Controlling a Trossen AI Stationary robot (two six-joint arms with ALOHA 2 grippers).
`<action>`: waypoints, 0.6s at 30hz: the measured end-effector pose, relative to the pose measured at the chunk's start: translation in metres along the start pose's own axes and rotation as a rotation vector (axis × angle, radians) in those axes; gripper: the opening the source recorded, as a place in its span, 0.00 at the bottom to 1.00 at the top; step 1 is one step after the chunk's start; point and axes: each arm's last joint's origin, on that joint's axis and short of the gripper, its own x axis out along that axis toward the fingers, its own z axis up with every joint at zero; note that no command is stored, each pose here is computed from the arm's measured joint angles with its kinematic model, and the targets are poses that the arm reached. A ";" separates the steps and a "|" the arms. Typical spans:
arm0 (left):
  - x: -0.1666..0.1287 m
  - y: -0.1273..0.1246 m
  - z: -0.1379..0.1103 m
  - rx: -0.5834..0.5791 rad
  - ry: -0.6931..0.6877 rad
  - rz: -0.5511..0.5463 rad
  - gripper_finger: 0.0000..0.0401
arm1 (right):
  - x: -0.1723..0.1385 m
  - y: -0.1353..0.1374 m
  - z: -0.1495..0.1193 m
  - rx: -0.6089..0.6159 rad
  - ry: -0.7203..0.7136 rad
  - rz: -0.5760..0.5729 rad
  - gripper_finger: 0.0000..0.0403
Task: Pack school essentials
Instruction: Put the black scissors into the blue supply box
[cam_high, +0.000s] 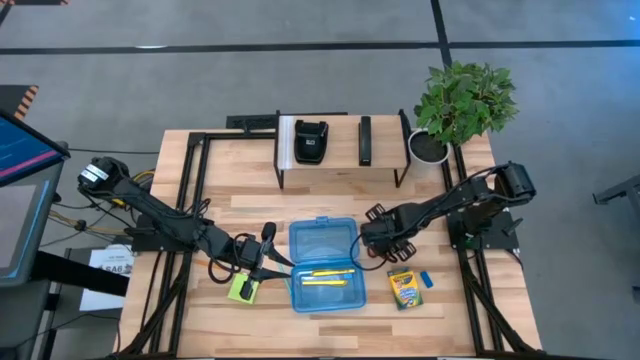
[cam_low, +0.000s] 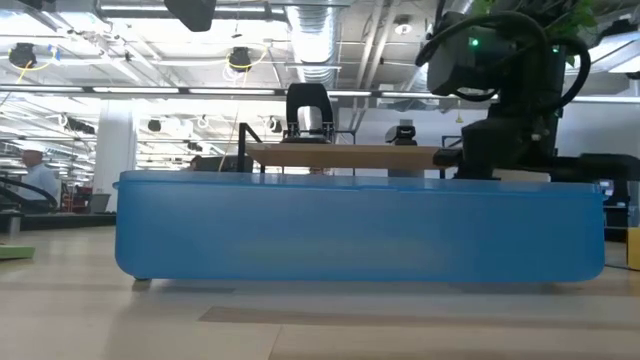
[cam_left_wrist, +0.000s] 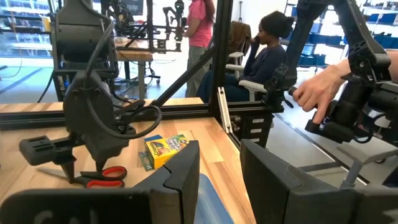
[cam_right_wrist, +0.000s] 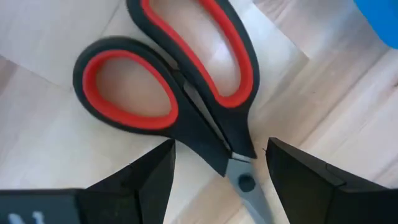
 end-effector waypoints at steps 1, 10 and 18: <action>0.000 0.000 0.000 -0.002 0.000 0.000 0.26 | 0.000 0.000 0.001 0.013 -0.011 0.004 0.67; 0.000 -0.001 0.000 -0.003 0.003 -0.019 0.26 | 0.000 -0.002 0.006 0.081 -0.079 0.024 0.63; 0.000 -0.001 0.000 -0.005 0.003 -0.025 0.26 | 0.004 -0.001 0.009 0.137 -0.100 0.066 0.45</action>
